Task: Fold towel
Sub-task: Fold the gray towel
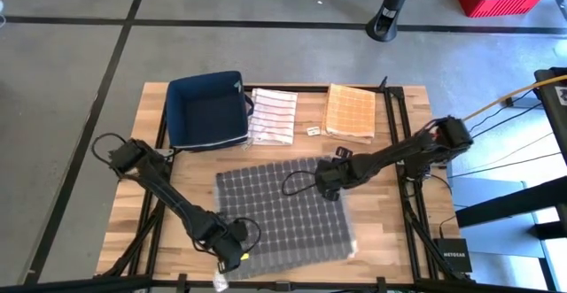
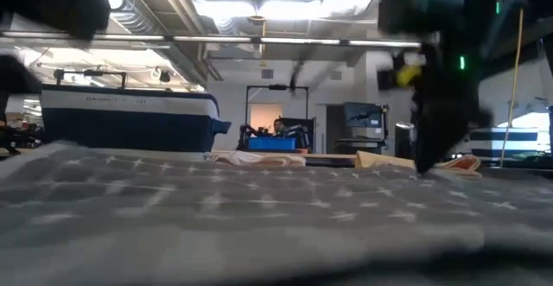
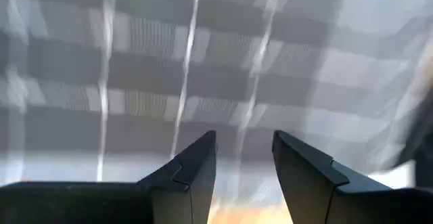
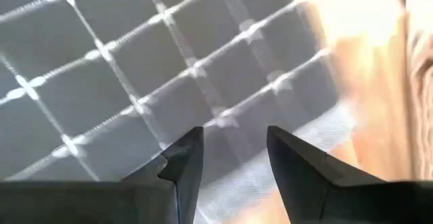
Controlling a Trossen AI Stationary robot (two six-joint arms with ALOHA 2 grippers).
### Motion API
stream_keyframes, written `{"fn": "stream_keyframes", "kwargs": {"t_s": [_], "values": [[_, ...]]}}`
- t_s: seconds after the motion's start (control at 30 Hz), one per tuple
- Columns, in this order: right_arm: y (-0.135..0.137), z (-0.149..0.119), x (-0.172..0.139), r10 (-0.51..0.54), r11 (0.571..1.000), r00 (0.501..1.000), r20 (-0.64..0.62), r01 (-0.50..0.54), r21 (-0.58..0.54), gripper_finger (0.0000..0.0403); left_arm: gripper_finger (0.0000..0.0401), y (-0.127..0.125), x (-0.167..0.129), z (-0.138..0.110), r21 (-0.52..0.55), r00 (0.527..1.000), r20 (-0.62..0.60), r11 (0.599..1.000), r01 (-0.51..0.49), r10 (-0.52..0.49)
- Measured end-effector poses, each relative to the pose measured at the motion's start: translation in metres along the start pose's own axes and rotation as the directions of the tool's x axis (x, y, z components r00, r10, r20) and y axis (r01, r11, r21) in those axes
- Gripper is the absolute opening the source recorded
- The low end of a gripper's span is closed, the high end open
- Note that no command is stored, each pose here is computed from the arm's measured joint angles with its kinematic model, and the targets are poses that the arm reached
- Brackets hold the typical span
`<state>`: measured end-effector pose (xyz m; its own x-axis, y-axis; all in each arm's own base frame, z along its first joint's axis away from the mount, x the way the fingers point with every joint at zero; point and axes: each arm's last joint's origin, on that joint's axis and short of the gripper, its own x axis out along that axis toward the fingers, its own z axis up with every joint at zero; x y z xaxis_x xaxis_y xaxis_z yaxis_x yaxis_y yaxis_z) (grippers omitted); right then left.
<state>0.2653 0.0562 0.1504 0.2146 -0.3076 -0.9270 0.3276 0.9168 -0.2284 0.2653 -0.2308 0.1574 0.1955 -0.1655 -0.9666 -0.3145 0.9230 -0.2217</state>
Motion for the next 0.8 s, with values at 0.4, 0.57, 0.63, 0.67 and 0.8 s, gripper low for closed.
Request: {"fn": "stream_keyframes", "kwargs": {"t_s": [0.4, 0.57, 0.63, 0.67, 0.8], "values": [[0.07, -0.047, -0.086, 0.337, 0.933, 0.918, 0.208, -0.295, -0.206, 0.0166, 0.0139, -0.04, -0.035, -0.015, 0.034, 0.947, 0.213, 0.971, 0.239, -0.24], [0.107, -0.08, -0.098, 0.368, 0.924, 0.869, 0.332, -0.3, -0.24, 0.0166, 0.0139, -0.068, -0.057, -0.033, 0.072, 0.913, 0.269, 0.952, 0.298, -0.306], [0.118, -0.089, -0.098, 0.368, 0.926, 0.849, 0.378, -0.3, -0.228, 0.0166, 0.0139, -0.083, -0.079, -0.035, 0.13, 0.863, 0.377, 0.941, 0.311, -0.337], [0.123, -0.093, -0.098, 0.366, 0.928, 0.842, 0.396, -0.299, -0.223, 0.0166, 0.0139, -0.092, -0.091, -0.037, 0.171, 0.829, 0.43, 0.934, 0.314, -0.358], [0.136, -0.103, -0.089, 0.328, 0.942, 0.832, 0.447, -0.255, -0.218, 0.0166, 0.0139, -0.116, -0.117, -0.05, 0.336, 0.703, 0.623, 0.929, 0.156, -0.343]]}}
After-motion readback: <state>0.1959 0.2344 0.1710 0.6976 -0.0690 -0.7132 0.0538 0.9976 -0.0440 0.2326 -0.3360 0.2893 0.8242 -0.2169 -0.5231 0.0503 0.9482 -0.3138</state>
